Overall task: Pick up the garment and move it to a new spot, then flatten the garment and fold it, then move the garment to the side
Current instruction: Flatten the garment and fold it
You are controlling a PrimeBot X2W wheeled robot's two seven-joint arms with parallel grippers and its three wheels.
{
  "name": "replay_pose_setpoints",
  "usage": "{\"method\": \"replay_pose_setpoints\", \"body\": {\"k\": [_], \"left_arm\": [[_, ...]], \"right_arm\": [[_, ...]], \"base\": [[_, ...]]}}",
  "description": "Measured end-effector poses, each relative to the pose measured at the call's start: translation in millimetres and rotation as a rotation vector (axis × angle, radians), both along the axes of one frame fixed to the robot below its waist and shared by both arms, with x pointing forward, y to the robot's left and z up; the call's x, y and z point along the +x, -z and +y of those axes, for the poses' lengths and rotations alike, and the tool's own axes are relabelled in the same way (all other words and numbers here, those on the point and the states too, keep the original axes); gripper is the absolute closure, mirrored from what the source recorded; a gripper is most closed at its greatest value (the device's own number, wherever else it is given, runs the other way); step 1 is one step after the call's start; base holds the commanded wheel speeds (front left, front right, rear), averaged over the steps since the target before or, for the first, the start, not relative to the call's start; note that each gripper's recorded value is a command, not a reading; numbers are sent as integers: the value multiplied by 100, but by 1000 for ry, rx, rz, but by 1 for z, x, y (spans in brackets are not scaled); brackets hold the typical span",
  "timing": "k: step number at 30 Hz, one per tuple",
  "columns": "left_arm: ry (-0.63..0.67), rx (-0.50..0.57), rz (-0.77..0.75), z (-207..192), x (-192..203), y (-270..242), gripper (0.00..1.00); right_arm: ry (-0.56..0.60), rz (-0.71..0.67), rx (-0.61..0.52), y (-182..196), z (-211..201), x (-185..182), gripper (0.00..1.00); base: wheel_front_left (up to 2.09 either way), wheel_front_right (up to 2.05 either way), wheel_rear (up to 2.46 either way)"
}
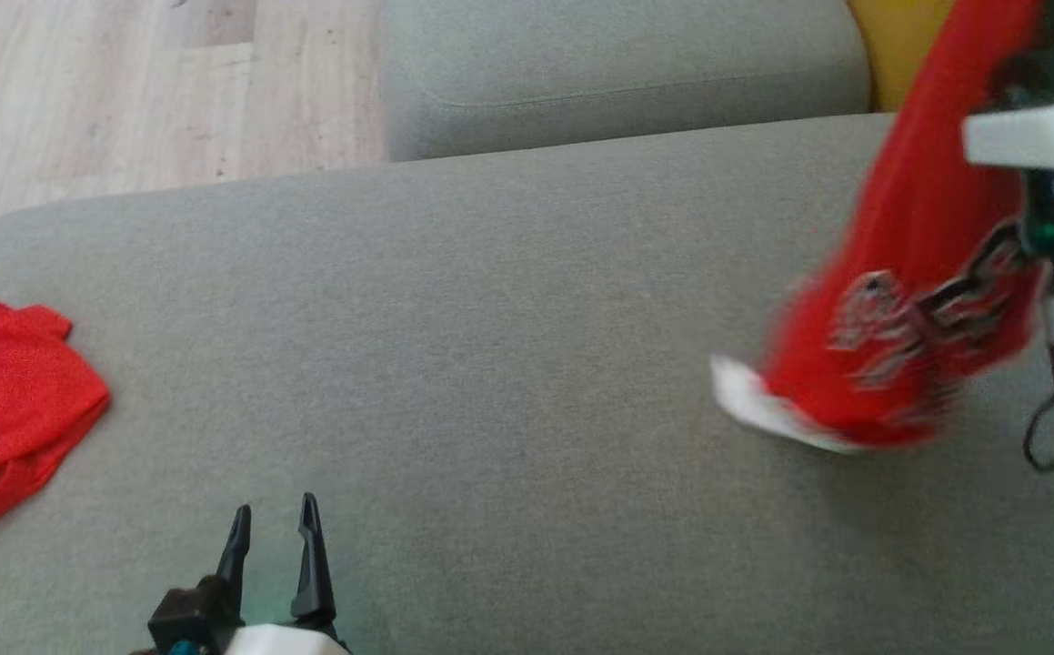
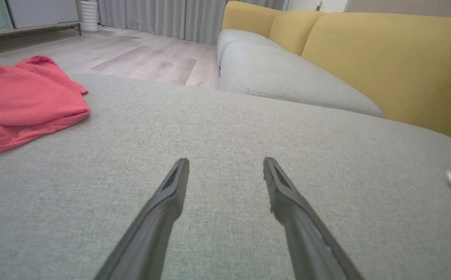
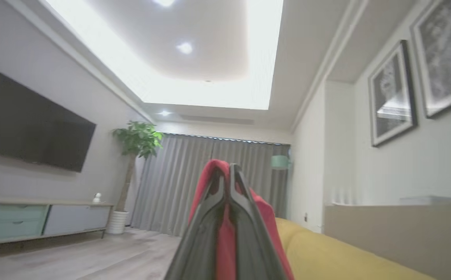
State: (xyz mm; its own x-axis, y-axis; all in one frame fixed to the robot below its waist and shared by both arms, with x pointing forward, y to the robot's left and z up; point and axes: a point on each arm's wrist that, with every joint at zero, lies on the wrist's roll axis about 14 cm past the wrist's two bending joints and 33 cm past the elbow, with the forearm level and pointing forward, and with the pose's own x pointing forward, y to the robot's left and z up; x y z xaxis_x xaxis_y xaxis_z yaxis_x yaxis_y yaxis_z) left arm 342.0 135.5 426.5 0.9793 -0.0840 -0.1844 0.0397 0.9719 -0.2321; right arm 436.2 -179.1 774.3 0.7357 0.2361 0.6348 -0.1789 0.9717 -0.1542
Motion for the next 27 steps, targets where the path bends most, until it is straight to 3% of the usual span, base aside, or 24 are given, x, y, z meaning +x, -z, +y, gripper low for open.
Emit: {"method": "replay_pose_setpoints", "body": {"k": [6, 12, 27], "left_arm": [[-59, -9, 10, 16, -9, 3, 0], [-116, -14, 34, 31, -28, 10, 0], [-155, -14, 54, 43, -41, 17, 0]], "right_arm": [[-164, -6, -201, -13, 87, 16, 100], [-271, -36, -189, -36, 137, 21, 100], [-175, -20, -107, -45, 99, 36, 100]], "base": [[0, 0, 0], [0, 0, 0], [0, 0, 0]]}}
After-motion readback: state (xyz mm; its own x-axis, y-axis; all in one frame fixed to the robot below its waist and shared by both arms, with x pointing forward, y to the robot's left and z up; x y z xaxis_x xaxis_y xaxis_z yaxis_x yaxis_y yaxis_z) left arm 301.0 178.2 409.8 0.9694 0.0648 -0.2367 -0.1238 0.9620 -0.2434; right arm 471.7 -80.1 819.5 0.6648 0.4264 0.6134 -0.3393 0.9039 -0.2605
